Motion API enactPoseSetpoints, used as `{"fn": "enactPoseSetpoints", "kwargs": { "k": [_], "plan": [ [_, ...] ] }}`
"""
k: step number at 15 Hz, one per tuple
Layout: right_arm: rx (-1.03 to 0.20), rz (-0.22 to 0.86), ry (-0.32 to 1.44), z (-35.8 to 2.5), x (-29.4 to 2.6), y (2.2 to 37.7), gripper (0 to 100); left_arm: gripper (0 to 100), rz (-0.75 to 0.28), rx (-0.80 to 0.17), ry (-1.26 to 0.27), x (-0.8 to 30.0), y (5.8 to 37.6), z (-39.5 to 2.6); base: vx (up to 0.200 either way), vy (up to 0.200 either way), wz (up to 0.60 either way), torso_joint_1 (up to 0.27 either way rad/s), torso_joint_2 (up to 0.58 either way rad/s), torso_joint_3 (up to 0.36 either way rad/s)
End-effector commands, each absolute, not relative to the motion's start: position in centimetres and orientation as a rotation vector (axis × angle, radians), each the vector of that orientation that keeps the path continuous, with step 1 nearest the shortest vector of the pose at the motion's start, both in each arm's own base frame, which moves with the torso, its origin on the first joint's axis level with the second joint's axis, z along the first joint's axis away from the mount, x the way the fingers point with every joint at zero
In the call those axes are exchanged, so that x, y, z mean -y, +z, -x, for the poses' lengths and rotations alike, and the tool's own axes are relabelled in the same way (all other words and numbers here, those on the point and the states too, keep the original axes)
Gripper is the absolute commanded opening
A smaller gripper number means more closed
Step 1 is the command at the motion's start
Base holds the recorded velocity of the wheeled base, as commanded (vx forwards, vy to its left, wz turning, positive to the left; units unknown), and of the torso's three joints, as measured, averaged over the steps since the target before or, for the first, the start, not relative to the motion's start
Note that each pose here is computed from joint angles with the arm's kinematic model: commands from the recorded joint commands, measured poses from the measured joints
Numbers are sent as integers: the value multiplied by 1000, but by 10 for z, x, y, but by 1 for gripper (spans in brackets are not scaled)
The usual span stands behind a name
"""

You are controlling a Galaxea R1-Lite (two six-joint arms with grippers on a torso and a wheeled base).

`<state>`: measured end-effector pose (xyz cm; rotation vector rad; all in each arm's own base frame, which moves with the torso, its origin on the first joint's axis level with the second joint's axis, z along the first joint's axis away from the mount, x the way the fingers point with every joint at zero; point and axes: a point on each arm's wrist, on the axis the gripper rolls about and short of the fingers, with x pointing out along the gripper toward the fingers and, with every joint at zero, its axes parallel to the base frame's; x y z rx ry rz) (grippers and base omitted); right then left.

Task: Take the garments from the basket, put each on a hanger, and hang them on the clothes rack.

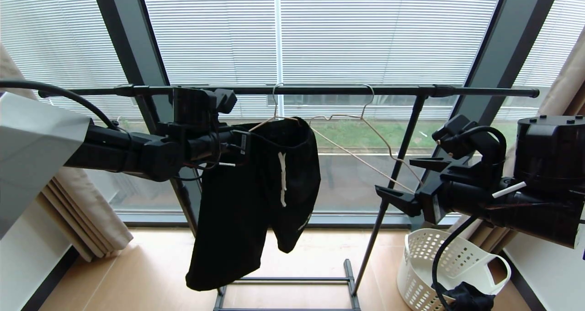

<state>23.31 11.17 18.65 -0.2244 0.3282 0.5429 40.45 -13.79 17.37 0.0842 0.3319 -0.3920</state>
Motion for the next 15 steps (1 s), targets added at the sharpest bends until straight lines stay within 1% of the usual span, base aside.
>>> {"fn": "enactPoseSetpoints", "kwargs": {
  "k": [1,3,5,6,9,11,12,13,14,15],
  "plan": [
    [-338,226,544,-236,-113,183,100,100,-86,-341,-393,138,171,-404,0,0,0,0,0,0],
    [-344,228,543,-236,-113,182,100,100,-91,-365,-392,135,169,-402,0,0,0,0,0,0],
    [-335,226,541,-233,-111,184,100,100,-119,-435,-395,128,167,-393,0,0,0,0,0,0],
    [-327,226,536,-230,-109,187,100,100,-137,-453,-406,125,171,-387,0,0,0,0,0,0],
    [-277,219,500,-215,-97,201,100,100,-154,-445,-453,112,197,-360,0,0,0,0,0,0],
    [-247,216,480,-203,-91,208,100,100,-165,-461,-460,106,204,-345,0,0,0,0,0,0],
    [-219,213,463,-185,-83,213,100,100,-172,-480,-462,99,208,-322,0,0,0,0,0,0],
    [-208,214,436,-171,-76,218,100,100,-178,-477,-463,93,211,-302,0,0,0,0,0,0],
    [-208,214,436,-171,-76,218,100,100,-178,-477,-463,93,211,-302,0,0,0,0,0,0],
    [-218,223,368,-132,-57,226,100,100,-178,-474,-462,76,214,-243,0,0,0,0,0,0]
  ]
}}
